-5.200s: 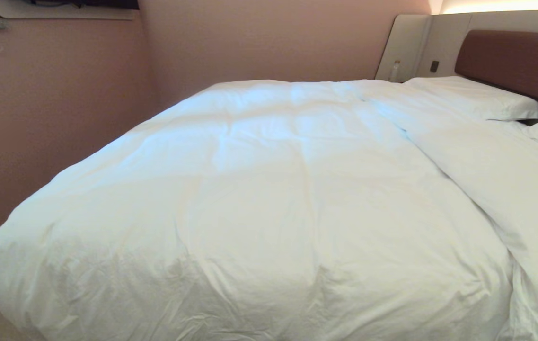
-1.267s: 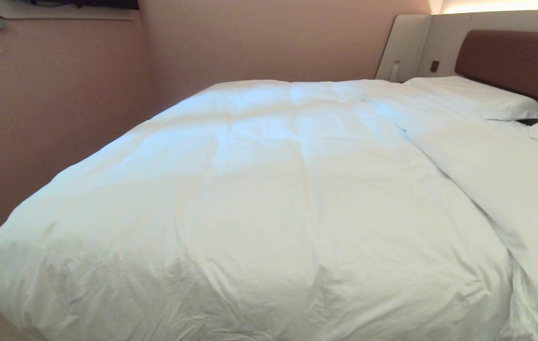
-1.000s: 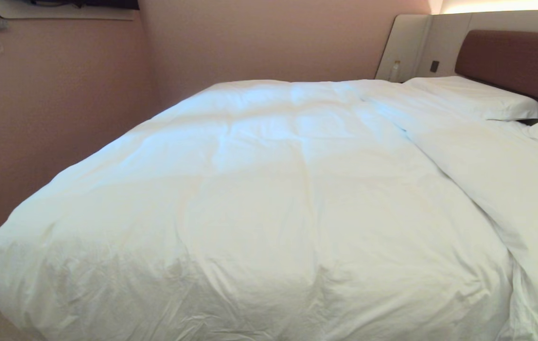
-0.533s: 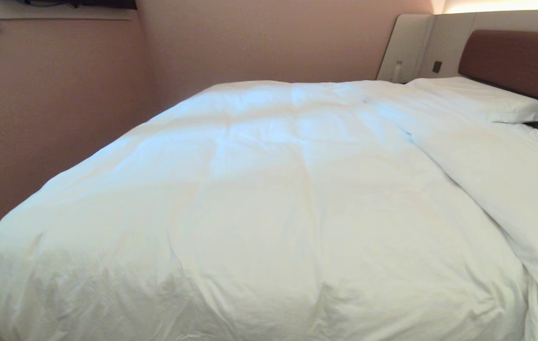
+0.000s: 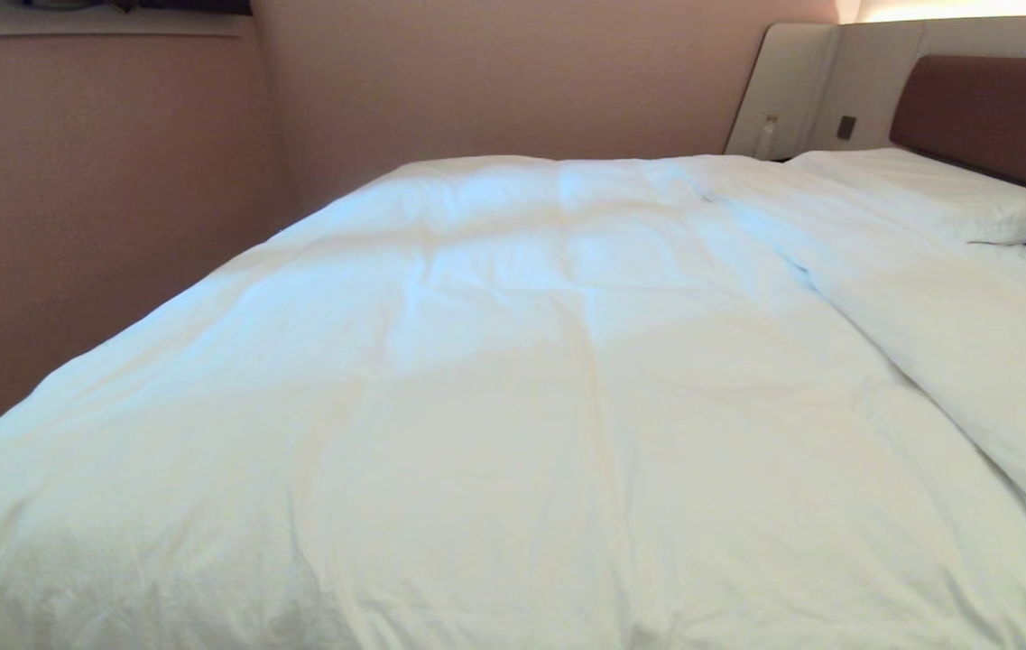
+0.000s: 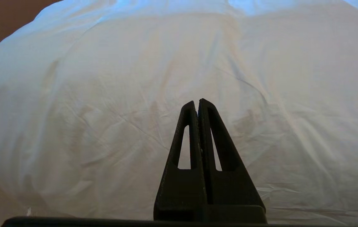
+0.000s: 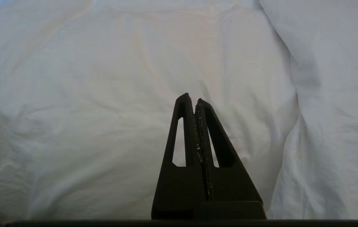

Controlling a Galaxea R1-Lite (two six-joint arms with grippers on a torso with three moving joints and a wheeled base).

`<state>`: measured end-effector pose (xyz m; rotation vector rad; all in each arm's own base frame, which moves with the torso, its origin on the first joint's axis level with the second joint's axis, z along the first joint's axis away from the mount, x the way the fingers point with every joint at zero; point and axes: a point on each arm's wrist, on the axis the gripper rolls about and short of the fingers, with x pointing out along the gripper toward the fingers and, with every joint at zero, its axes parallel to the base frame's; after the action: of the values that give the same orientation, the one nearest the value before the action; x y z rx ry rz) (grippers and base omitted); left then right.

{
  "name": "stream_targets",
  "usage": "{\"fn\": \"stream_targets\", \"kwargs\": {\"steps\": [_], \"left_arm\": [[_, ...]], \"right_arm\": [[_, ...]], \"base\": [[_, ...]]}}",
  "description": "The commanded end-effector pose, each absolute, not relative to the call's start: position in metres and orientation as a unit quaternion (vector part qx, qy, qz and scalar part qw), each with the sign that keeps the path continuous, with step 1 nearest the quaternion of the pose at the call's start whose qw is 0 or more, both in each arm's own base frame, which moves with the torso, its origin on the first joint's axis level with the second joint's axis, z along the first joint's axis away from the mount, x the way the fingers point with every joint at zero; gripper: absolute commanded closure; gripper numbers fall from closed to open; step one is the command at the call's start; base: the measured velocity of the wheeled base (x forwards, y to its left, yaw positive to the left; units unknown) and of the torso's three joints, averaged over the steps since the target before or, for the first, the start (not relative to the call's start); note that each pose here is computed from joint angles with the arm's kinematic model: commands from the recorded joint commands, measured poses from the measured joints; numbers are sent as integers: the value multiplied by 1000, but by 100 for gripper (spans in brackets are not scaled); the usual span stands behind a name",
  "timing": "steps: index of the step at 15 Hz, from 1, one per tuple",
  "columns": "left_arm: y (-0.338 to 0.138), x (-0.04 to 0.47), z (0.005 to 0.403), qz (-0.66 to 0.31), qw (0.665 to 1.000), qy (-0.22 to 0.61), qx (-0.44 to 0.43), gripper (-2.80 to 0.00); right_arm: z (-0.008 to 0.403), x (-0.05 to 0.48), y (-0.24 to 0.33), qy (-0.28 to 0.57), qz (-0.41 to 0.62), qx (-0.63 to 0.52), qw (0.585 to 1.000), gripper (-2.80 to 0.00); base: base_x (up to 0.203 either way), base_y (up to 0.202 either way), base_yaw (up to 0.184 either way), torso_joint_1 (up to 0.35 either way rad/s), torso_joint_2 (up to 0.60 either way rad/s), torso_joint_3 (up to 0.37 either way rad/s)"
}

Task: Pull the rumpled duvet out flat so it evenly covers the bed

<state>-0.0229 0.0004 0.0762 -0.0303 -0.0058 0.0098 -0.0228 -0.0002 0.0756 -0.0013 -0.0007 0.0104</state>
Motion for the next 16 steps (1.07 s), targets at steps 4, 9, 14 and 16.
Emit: {"fn": "stream_targets", "kwargs": {"steps": [4,9,14,16], "left_arm": [[0,-23,76,5,1000,-3,-15,0],[0,-23,76,5,1000,-4,-16,0],[0,-23,76,4,1000,-5,-15,0],[0,-23,76,5,1000,-5,-15,0]], "right_arm": [[76,-23,0,-1,5,-1,1000,0],[76,-23,0,-1,5,0,1000,0],[76,-23,0,-1,5,1,1000,0],[76,-23,0,-1,5,1,1000,0]], "base": [[0,0,0,0,0,0],[-175,0,2,4,3,1],[-42,0,0,0,0,1],[0,0,0,0,0,0]]}}
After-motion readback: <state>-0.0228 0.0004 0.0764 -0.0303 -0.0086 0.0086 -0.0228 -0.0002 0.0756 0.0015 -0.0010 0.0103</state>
